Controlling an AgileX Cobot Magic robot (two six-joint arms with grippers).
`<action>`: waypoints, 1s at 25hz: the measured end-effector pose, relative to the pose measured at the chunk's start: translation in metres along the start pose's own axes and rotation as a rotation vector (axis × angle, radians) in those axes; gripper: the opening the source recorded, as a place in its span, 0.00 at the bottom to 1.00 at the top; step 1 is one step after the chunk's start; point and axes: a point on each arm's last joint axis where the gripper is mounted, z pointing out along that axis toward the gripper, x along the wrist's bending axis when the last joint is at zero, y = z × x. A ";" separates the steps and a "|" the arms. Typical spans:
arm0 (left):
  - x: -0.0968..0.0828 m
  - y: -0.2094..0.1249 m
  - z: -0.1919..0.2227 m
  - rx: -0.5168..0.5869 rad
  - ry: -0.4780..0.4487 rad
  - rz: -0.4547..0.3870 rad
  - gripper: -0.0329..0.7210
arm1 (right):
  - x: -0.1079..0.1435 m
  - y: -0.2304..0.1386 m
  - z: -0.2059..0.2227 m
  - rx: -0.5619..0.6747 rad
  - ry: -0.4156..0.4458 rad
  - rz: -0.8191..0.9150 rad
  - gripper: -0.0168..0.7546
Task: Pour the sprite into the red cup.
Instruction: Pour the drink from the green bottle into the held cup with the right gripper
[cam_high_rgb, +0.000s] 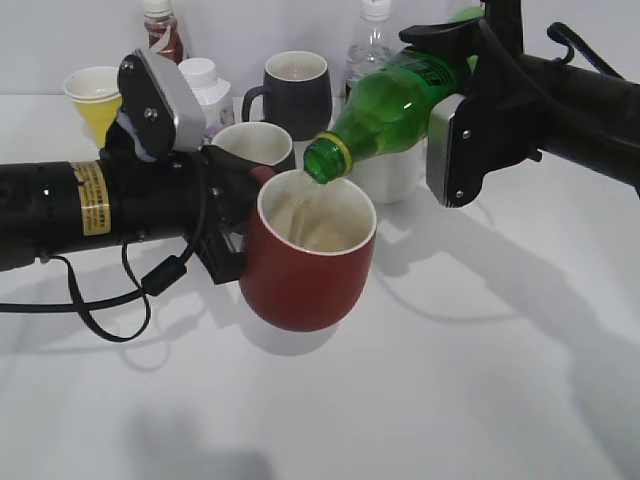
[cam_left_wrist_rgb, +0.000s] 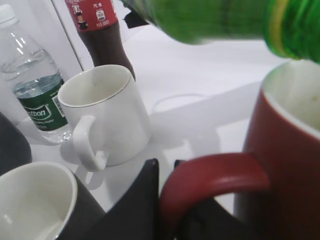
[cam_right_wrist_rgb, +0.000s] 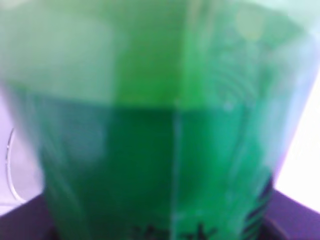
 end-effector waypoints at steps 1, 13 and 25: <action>0.000 0.000 0.000 0.000 0.000 0.000 0.12 | 0.000 0.000 0.000 0.000 0.000 -0.001 0.58; 0.000 0.000 0.000 0.001 -0.002 0.003 0.12 | -0.001 -0.001 0.000 0.012 -0.005 -0.009 0.58; 0.000 0.000 0.000 0.001 -0.003 0.003 0.12 | -0.001 -0.001 0.000 0.011 -0.010 -0.009 0.58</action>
